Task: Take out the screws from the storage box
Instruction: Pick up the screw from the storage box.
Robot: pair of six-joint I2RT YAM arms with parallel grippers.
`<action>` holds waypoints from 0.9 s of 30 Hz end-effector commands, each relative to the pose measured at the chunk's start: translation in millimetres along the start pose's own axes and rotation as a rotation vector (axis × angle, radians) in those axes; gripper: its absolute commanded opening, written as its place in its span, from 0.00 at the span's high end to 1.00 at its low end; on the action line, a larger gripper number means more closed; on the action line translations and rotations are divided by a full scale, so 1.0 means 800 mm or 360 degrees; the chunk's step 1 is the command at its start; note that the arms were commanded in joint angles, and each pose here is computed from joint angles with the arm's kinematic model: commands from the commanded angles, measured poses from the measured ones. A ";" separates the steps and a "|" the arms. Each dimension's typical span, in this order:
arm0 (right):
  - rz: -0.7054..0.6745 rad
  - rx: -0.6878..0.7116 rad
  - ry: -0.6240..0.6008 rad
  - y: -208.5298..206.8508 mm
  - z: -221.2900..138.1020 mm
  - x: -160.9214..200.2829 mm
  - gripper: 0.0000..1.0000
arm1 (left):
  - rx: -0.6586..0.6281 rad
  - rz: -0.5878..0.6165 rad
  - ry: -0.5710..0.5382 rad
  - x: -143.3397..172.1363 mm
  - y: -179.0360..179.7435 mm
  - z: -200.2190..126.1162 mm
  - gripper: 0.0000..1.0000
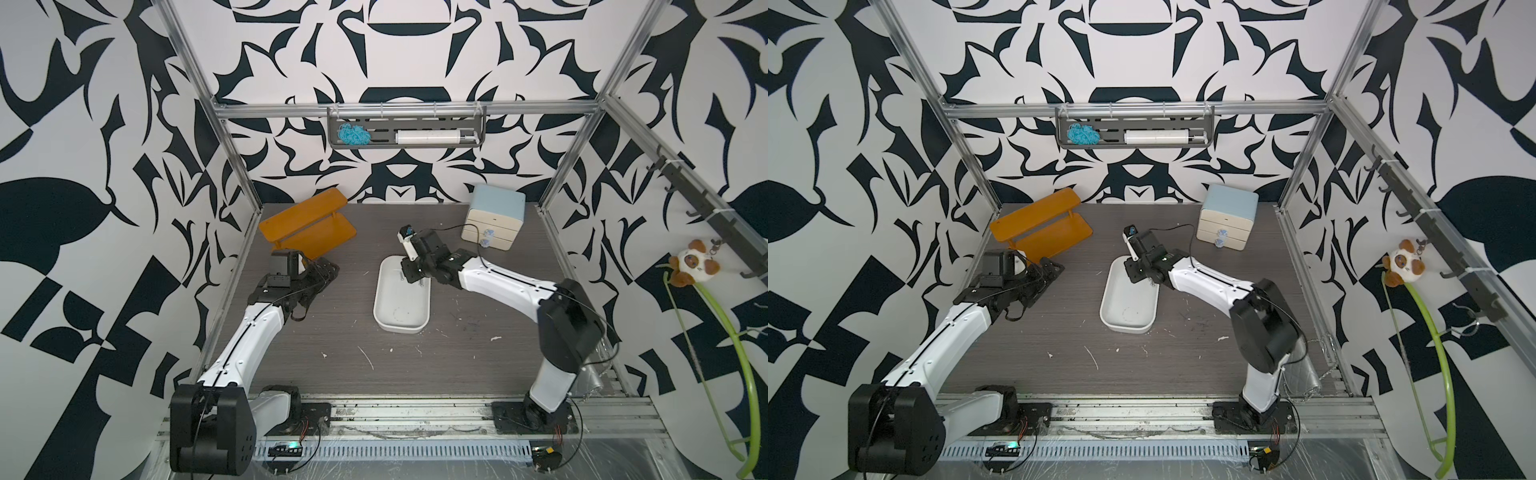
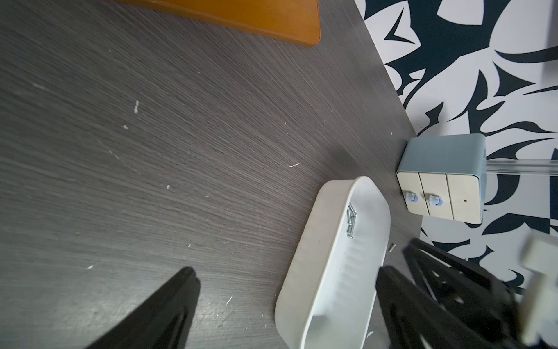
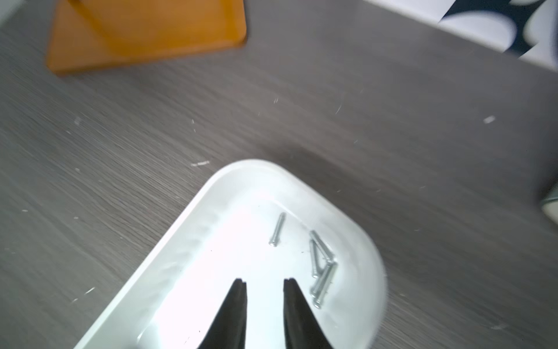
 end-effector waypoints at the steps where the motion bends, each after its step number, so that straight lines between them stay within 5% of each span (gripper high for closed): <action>1: 0.0037 0.0007 0.0091 0.014 0.003 0.001 0.77 | 0.0093 0.0057 0.0005 -0.005 -0.022 -0.002 0.02; 11: 0.0090 0.0108 0.0150 0.010 0.038 0.010 0.76 | 0.0113 0.0164 0.0139 0.005 -0.048 0.006 0.08; 27: 0.0131 0.0274 0.0225 -0.015 0.093 0.011 0.73 | 0.0142 0.0182 0.0093 0.003 -0.053 -0.005 0.07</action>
Point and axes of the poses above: each gripper's point midway between its finger pads, its own z axis out along the fingers, its own y axis along the line the jaws close on, x = y × z, the point moved 5 cm from there along -z, back along the fingers, and after that the axes turned 10 degrees about z, right-handed, at the moved point
